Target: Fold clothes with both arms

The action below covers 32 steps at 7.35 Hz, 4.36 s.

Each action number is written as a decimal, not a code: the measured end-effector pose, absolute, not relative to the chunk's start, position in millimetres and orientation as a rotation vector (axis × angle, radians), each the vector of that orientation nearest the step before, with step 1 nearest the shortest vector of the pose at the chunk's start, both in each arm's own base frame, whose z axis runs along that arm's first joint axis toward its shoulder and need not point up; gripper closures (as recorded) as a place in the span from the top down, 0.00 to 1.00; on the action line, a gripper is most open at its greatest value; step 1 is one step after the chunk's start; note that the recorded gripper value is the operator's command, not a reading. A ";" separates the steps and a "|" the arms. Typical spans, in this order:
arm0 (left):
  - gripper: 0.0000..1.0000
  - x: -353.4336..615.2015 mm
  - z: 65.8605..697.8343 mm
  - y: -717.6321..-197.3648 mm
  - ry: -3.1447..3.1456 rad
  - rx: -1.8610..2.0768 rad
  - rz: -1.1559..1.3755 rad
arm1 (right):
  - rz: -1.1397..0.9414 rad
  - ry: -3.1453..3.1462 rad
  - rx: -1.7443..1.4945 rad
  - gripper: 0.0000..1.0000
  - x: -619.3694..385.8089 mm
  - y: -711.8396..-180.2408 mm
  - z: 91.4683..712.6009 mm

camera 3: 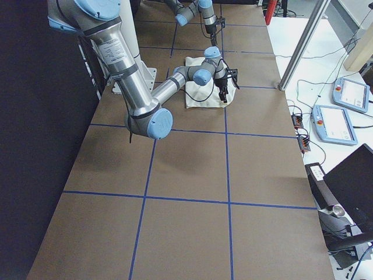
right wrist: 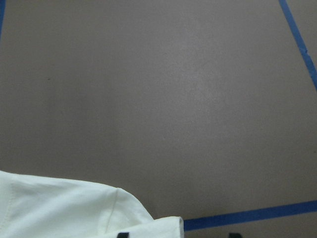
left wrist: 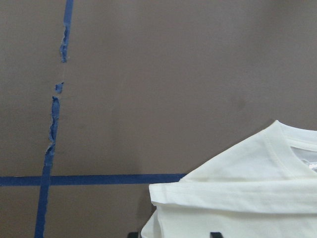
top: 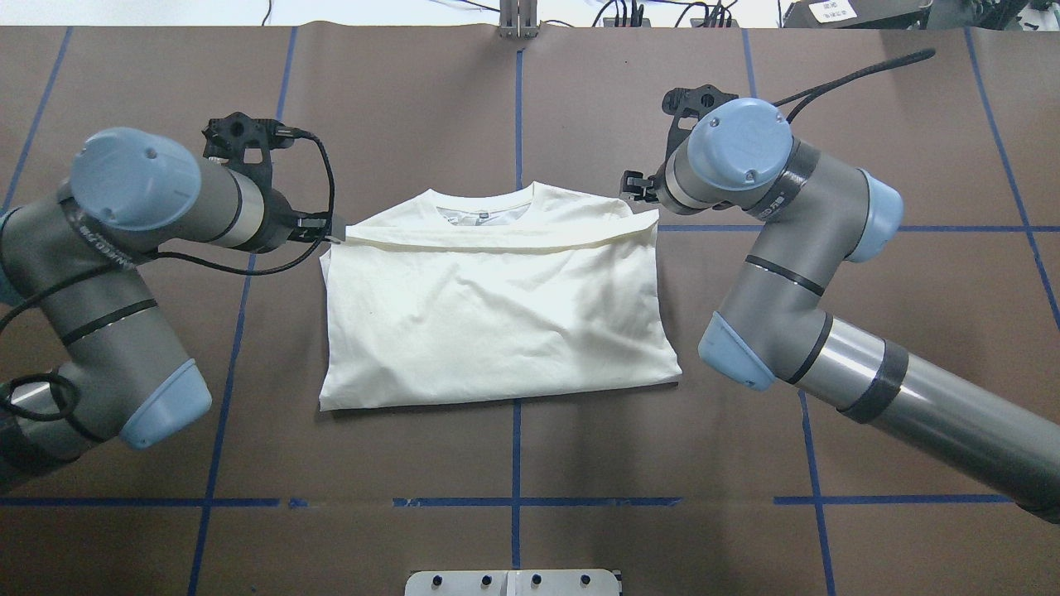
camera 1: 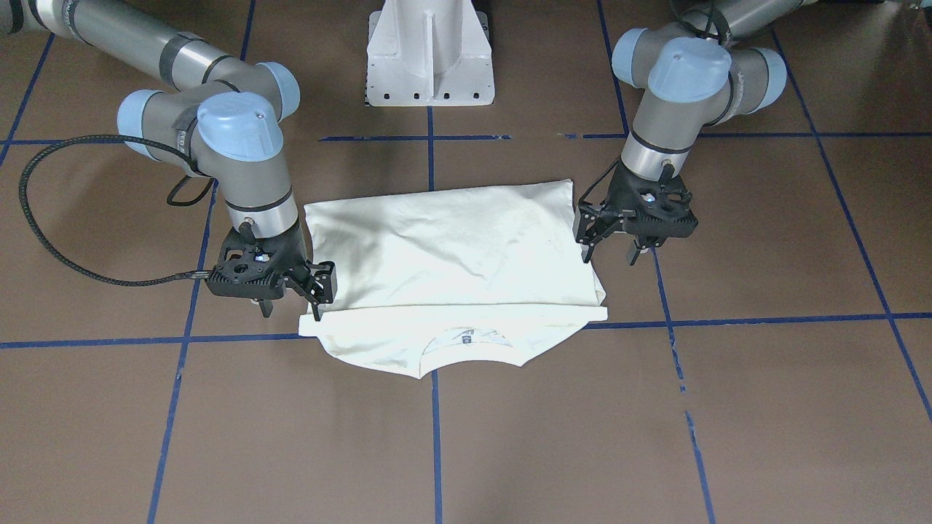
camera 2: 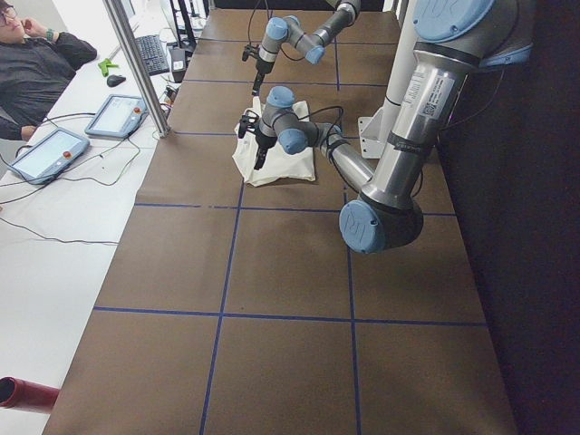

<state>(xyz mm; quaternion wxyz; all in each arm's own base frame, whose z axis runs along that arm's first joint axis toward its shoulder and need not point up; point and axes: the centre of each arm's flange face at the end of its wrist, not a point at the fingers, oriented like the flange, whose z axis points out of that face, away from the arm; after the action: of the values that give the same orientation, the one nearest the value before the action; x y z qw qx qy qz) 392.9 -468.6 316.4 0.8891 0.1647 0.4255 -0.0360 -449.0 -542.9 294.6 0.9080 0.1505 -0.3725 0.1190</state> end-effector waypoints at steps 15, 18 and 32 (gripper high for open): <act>0.00 459.5 378.4 -304.2 1.029 0.230 -0.156 | 0.206 -0.785 0.309 1.00 -430.8 -549.2 293.1; 0.00 430.0 399.7 -346.1 0.949 0.335 -0.105 | 0.215 -0.784 0.308 1.00 -430.3 -549.1 294.1; 1.00 360.6 402.0 -692.4 0.791 0.606 -0.005 | 0.383 -0.882 0.252 0.70 -509.3 -484.5 238.1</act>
<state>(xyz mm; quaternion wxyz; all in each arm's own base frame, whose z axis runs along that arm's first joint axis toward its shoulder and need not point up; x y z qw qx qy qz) 360.6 -692.4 402.0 0.8784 0.2906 0.3793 -0.0025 -509.3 -484.5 238.1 0.8789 0.1210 -0.4232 0.1837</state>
